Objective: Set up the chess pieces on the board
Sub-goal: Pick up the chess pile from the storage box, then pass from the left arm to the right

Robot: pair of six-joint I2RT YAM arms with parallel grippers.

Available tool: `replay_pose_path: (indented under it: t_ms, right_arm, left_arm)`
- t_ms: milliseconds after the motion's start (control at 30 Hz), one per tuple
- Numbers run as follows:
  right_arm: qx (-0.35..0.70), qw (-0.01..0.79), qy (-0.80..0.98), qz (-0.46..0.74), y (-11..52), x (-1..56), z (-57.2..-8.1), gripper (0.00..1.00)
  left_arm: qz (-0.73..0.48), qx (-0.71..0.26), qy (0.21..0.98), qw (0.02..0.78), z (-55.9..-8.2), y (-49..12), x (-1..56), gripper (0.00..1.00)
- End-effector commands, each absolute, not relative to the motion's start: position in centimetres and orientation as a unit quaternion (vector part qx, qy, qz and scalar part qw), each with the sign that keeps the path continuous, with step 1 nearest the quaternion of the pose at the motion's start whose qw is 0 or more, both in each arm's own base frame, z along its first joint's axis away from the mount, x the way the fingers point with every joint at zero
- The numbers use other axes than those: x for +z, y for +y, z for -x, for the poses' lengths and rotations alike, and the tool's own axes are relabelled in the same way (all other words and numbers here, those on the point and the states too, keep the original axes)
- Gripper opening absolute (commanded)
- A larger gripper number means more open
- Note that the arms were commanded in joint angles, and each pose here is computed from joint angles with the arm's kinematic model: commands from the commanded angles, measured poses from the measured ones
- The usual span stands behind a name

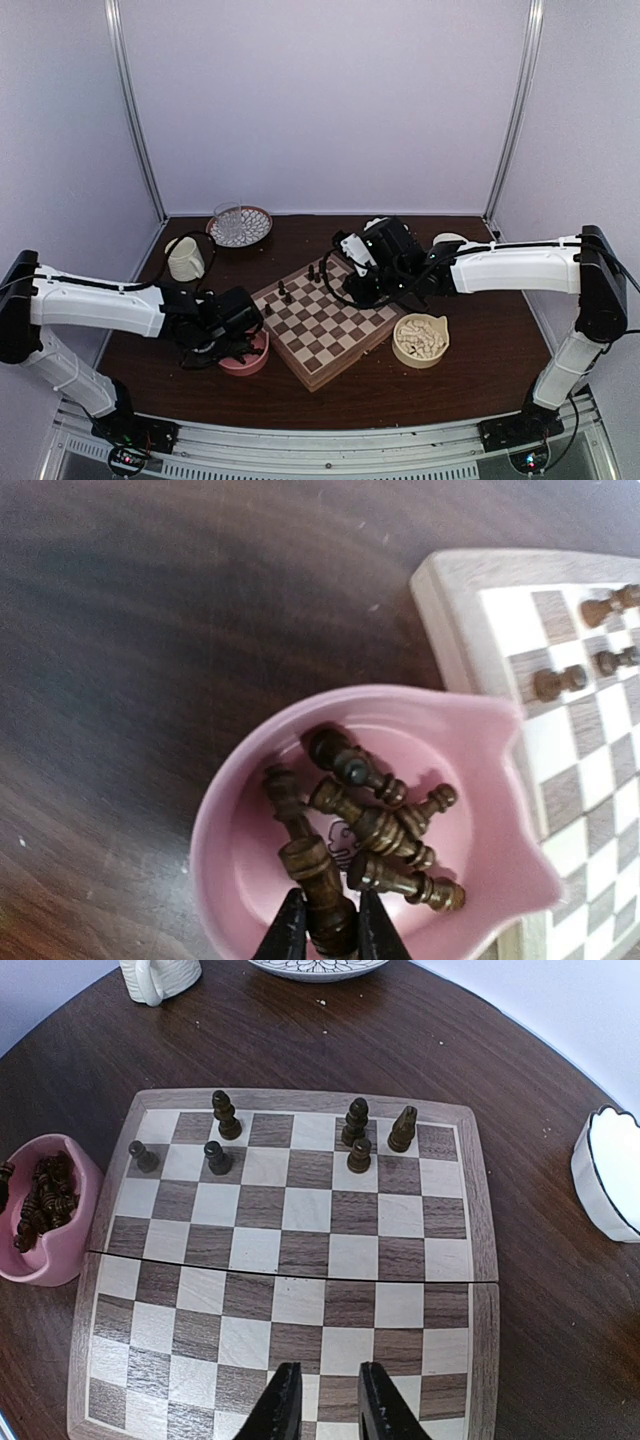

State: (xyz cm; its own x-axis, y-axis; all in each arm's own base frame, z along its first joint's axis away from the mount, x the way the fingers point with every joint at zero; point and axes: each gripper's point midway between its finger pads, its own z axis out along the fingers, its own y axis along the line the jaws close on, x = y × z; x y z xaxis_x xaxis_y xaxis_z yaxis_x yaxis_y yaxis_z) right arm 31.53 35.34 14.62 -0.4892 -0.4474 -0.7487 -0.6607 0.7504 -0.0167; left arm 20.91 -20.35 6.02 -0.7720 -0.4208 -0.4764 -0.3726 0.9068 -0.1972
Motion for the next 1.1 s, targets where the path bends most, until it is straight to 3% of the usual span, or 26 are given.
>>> replay_pose_path:
  t_ms: [0,233,300,600,800,1067]
  right_arm:
    - [0.145,0.399,0.847,0.321,35.4,15.5,-31.4,0.22]
    - [0.151,0.399,0.845,0.322,35.6,15.6,-31.2,0.22]
    - [0.158,0.399,0.843,0.325,35.8,15.8,-31.0,0.22]
    - [0.278,0.362,0.815,0.356,38.9,16.7,-27.9,0.23]
    - [0.406,0.294,0.773,0.388,42.6,17.5,-24.2,0.24]
    - [0.469,0.231,0.748,0.41,45.9,16.5,-21.0,0.27]
  left_arm:
    - [0.171,-0.045,0.935,0.308,-21.8,-19.6,9.7,0.09]
    - [0.063,-0.086,0.929,0.355,-22.2,-20.2,10.5,0.08]
    - [0.007,-0.114,0.921,0.373,-22.2,-21.2,10.8,0.0]
    - [-0.279,-0.276,0.82,0.417,-18.1,-27.1,15.2,0.05]
    - [-0.368,-0.248,0.781,0.438,-17.1,-26.7,15.3,0.04]
    - [-0.439,-0.27,0.74,0.432,-15.5,-28.1,14.6,0.04]
